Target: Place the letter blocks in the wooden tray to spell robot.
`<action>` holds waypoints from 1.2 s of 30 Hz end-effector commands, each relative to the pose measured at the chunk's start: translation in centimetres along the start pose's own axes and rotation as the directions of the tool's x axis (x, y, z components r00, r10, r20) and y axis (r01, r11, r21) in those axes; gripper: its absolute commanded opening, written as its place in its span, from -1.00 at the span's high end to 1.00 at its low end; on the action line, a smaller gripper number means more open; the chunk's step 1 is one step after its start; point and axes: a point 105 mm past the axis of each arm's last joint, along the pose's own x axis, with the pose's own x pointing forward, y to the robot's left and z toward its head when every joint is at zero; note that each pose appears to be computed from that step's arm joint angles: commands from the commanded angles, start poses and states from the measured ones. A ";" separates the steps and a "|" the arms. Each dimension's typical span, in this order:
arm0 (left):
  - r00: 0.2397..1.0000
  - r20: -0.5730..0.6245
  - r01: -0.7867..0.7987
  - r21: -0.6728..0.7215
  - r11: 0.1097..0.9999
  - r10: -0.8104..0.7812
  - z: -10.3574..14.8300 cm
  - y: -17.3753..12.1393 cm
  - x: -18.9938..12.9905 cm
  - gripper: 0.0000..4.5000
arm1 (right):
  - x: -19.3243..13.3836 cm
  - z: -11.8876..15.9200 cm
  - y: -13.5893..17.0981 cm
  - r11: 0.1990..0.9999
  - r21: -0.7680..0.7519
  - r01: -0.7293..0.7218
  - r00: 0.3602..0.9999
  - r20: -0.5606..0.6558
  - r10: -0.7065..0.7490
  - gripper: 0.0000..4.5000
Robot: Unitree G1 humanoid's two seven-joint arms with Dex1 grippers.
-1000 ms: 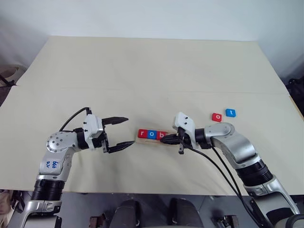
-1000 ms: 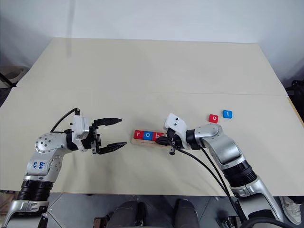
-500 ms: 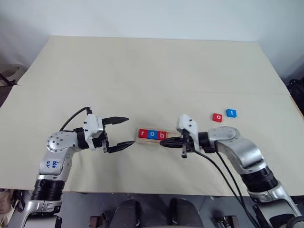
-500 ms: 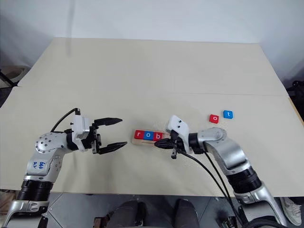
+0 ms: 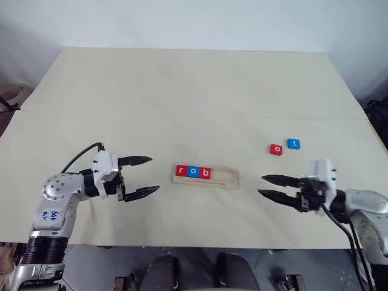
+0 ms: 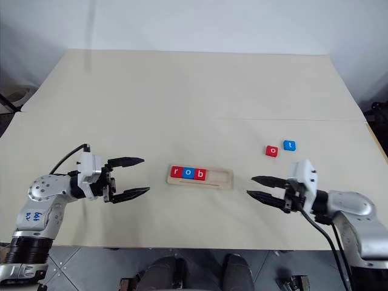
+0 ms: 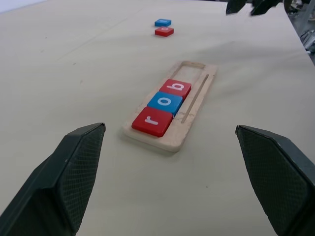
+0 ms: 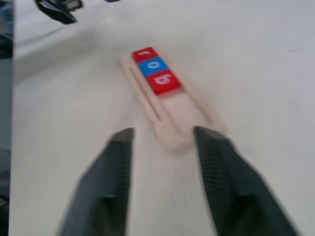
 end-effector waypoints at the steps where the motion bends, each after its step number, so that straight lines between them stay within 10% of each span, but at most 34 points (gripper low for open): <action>1: 0.999 -0.030 -0.043 0.021 0.999 0.043 -0.1 0.5 -1.3 -1.00 | -1.7 1.7 -0.3 0.994 -0.096 0.049 0.999 0.024 -0.047 -0.48; 5: 0.997 -0.056 -0.058 -0.002 0.998 0.058 -0.7 0.6 -1.5 -1.00 | -2.6 0.9 0.1 0.989 -0.140 0.044 0.998 -0.028 -0.049 -0.97; 25: 0.999 0.053 -0.008 0.052 0.999 0.005 1.8 0.8 1.9 -1.00 | -4.9 0.7 -4.6 0.908 -0.058 0.414 0.909 0.074 -0.410 -0.97; 36: 0.984 0.117 0.131 0.026 0.991 -0.133 1.9 0.9 5.3 -1.00 | -11.2 -0.2 -0.1 0.766 -0.070 0.638 0.770 0.044 -0.637 -0.97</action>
